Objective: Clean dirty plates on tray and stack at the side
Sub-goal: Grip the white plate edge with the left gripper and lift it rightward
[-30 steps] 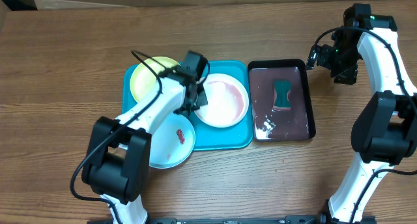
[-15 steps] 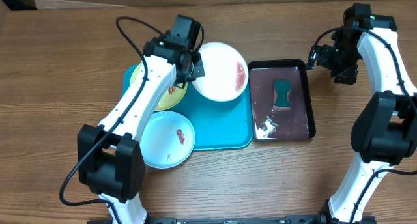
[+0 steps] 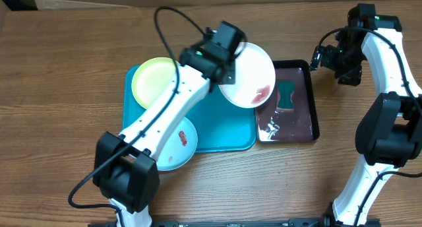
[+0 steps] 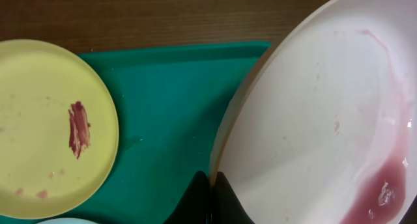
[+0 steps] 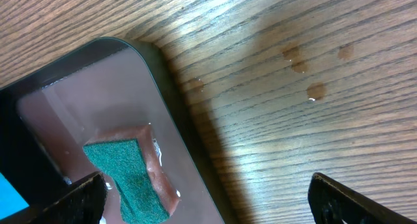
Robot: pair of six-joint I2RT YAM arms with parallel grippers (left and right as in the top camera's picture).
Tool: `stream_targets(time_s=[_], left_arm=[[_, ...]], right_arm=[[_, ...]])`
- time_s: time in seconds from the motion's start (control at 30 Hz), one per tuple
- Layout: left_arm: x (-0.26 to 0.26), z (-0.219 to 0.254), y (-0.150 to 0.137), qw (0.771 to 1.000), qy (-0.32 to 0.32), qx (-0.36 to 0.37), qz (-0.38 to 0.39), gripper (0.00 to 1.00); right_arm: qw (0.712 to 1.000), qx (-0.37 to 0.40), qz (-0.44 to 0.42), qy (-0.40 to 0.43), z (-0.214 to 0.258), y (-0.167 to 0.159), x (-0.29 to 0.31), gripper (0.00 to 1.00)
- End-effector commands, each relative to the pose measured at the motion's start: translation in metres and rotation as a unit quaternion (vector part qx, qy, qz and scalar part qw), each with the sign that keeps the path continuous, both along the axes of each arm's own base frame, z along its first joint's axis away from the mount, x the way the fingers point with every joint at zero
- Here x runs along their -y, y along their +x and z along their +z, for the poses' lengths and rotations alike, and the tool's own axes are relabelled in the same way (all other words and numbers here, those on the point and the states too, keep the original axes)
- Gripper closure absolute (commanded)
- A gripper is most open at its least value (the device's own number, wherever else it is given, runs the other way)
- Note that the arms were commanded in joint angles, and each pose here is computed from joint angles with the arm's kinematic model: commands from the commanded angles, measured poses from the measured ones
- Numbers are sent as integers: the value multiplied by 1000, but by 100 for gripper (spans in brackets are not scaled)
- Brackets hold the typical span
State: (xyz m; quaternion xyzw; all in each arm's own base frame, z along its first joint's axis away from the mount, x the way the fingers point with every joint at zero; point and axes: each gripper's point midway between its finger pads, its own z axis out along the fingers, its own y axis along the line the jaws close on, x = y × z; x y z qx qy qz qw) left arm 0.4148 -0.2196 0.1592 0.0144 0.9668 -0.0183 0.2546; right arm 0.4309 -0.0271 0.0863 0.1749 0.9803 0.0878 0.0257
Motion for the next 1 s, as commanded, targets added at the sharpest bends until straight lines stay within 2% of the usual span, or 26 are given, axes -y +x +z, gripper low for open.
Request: stream_targets(time_s=[0.0, 0.23, 0.57, 0.7, 0.97], left_arm=[[4, 26, 10, 997, 50, 66, 5, 96], [34, 48, -5, 981, 132, 142, -23, 96], [78, 98, -41, 926, 250, 278, -49, 96], [90, 115, -58, 904, 283, 315, -53, 96], [98, 128, -75, 884, 311, 344, -53, 96]], right_arm=[[1000, 21, -3, 0, 15, 4, 1, 0], [1000, 21, -3, 0, 15, 4, 1, 0], [1000, 21, -3, 0, 15, 4, 1, 0], [1000, 21, -3, 0, 15, 4, 1, 0], [1000, 21, -3, 0, 15, 5, 1, 0]])
